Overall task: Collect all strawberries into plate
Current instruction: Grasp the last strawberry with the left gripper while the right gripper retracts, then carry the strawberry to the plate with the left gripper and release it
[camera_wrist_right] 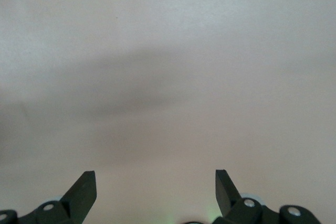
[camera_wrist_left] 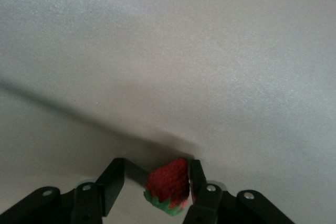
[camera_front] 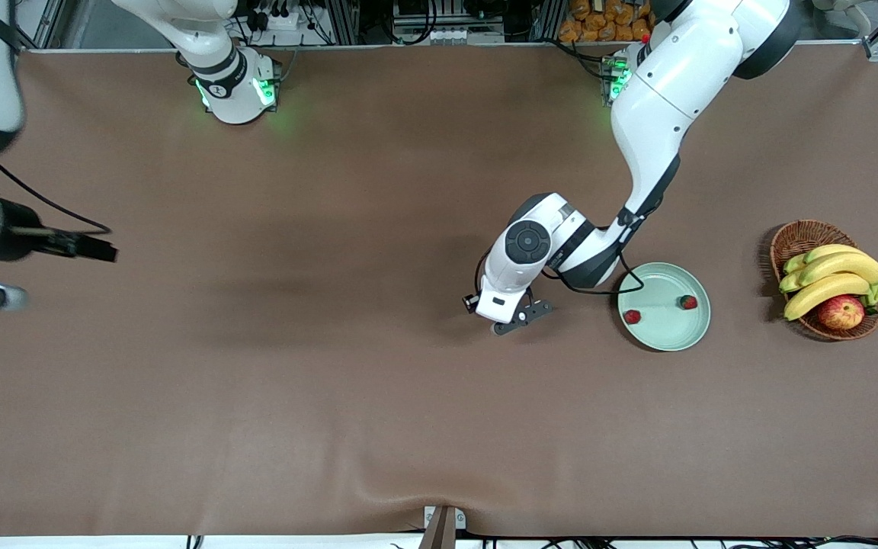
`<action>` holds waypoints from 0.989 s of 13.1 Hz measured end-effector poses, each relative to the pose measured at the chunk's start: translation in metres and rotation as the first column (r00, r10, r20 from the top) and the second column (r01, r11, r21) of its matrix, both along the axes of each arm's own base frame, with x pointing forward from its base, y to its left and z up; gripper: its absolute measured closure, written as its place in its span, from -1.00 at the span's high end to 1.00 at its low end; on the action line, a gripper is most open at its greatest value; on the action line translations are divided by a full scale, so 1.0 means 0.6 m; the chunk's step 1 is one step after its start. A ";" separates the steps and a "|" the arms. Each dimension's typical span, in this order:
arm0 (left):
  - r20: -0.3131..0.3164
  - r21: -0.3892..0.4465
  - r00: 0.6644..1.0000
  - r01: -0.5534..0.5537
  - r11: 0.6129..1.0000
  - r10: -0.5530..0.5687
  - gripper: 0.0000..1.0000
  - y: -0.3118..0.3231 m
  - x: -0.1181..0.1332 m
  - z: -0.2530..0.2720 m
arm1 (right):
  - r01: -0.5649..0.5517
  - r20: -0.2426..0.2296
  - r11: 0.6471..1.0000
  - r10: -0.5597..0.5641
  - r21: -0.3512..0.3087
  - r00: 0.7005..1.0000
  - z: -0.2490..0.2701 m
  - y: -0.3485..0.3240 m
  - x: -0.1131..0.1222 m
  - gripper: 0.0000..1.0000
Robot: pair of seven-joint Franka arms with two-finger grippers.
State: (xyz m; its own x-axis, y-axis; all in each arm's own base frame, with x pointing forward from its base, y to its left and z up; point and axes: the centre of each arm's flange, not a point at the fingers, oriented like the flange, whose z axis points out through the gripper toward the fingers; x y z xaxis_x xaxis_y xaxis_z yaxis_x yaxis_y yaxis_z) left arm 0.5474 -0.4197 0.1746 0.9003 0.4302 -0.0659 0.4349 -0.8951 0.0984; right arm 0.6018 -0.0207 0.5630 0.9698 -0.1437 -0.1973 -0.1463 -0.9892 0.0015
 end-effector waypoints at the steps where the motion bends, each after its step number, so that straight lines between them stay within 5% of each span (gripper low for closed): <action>1: 0.000 0.000 1.000 0.000 1.000 0.000 -0.02 0.000 0.000 0.000 | -0.015 0.002 1.000 0.015 -0.005 1.000 0.016 -0.014 -0.009 1.00; 3: 0.002 -0.001 1.000 -0.001 1.000 0.001 -0.35 0.000 0.001 0.002 | -0.025 0.023 1.000 0.025 -0.011 0.999 0.041 -0.050 -0.021 1.00; 6: 0.019 -0.011 1.000 -0.006 1.000 0.006 -0.35 0.002 0.015 0.014 | -0.051 0.040 0.999 0.052 -0.016 0.998 0.058 -0.107 -0.033 1.00; 10: 0.050 0.024 0.998 0.029 0.999 -0.030 -0.35 0.085 0.083 0.104 | -0.072 0.047 0.997 0.073 -0.024 0.996 0.065 -0.090 -0.033 1.00; 13: -0.026 0.106 0.986 0.164 0.981 -0.162 -0.35 0.223 0.121 0.163 | -0.079 0.075 0.996 0.081 -0.031 0.994 0.070 -0.082 -0.027 1.00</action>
State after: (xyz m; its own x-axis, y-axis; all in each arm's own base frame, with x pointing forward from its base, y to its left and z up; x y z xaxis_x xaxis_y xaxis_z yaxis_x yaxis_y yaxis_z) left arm 0.6198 -0.2859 0.2722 0.9580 0.2835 -0.0433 0.2834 -0.9590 -0.0086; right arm 0.5853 -0.0699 0.6052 0.9904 -0.0697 -0.1196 -0.0677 -0.9975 0.0207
